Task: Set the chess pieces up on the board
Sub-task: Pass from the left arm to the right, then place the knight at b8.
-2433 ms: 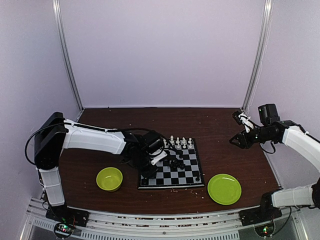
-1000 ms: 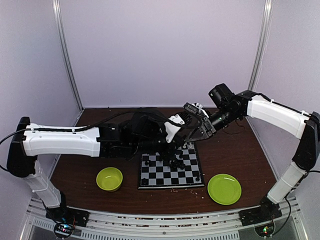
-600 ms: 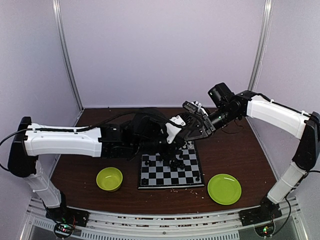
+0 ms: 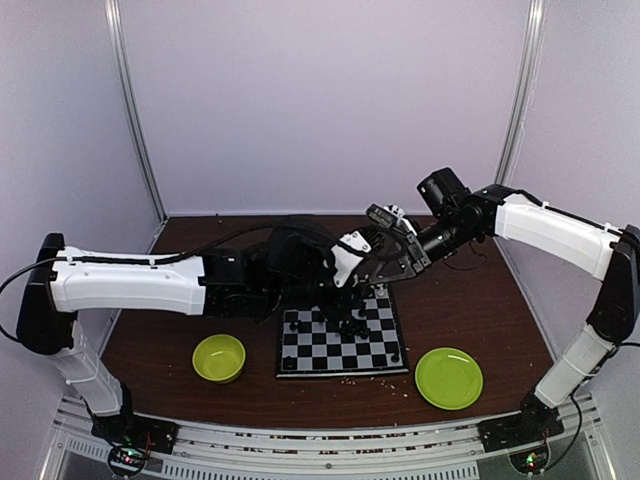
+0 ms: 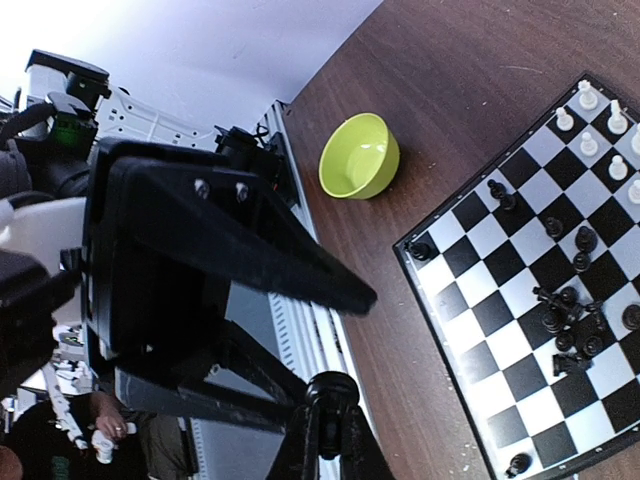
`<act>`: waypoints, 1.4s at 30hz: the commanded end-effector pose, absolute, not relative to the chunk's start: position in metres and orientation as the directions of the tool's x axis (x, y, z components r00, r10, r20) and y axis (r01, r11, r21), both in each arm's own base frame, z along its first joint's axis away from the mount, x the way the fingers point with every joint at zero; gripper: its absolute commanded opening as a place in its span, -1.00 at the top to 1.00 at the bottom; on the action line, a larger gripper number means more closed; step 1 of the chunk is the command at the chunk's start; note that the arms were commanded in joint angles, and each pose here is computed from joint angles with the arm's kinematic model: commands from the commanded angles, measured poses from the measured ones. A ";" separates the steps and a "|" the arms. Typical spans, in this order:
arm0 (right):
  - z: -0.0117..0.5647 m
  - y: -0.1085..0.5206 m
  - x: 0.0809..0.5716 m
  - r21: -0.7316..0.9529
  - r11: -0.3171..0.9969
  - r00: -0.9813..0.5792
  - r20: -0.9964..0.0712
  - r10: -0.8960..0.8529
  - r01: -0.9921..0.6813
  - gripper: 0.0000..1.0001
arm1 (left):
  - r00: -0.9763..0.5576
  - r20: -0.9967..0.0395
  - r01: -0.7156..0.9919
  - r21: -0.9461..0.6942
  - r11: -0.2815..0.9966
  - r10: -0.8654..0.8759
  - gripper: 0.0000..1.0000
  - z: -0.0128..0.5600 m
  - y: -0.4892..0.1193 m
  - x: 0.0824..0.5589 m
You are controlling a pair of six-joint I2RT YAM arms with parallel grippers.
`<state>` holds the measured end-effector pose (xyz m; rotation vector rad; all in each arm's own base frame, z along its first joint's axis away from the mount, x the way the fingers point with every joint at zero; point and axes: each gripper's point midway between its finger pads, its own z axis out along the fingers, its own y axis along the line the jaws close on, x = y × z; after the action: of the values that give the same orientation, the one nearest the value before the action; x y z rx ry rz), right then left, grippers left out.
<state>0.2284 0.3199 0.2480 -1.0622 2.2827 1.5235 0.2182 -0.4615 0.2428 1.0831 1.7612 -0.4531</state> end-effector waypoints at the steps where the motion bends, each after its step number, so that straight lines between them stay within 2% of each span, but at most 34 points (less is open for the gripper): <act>1: 0.248 0.295 0.229 0.501 0.278 -0.568 -0.646 -0.510 -0.820 1.00 | -0.134 -0.908 0.773 0.154 0.616 0.396 -0.06 0.258 -0.432 0.221; 5: 0.225 0.275 0.233 0.331 0.347 -0.476 -0.685 -0.551 -0.878 1.00 | -0.156 -0.922 0.720 0.139 0.680 0.354 -0.20 0.258 -0.397 0.222; 13: 0.187 0.252 0.231 0.047 0.391 -0.323 -0.658 -0.681 -0.919 1.00 | -0.301 -0.923 0.572 0.027 0.819 0.241 -0.21 0.243 -0.328 0.247; 19: 0.165 0.268 0.208 -0.083 0.280 -0.179 -0.591 -0.787 -0.956 1.00 | -0.346 -0.919 0.513 -0.017 0.858 0.189 -0.21 0.241 -0.313 0.255; 29: 0.115 0.292 0.187 -0.048 0.139 -0.100 -0.469 -0.877 -0.989 1.00 | -0.357 -0.908 0.526 -0.002 0.851 0.218 -0.21 0.244 -0.318 0.256; 42: 0.072 0.297 0.186 0.005 0.131 -0.123 -0.378 -0.917 -0.991 1.00 | -0.382 -0.898 0.527 -0.016 0.850 0.220 -0.21 0.230 -0.323 0.256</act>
<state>0.1817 0.2928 0.0784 -1.8604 2.1308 0.4053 0.2523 -0.3161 0.2220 0.5840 1.9852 -0.3273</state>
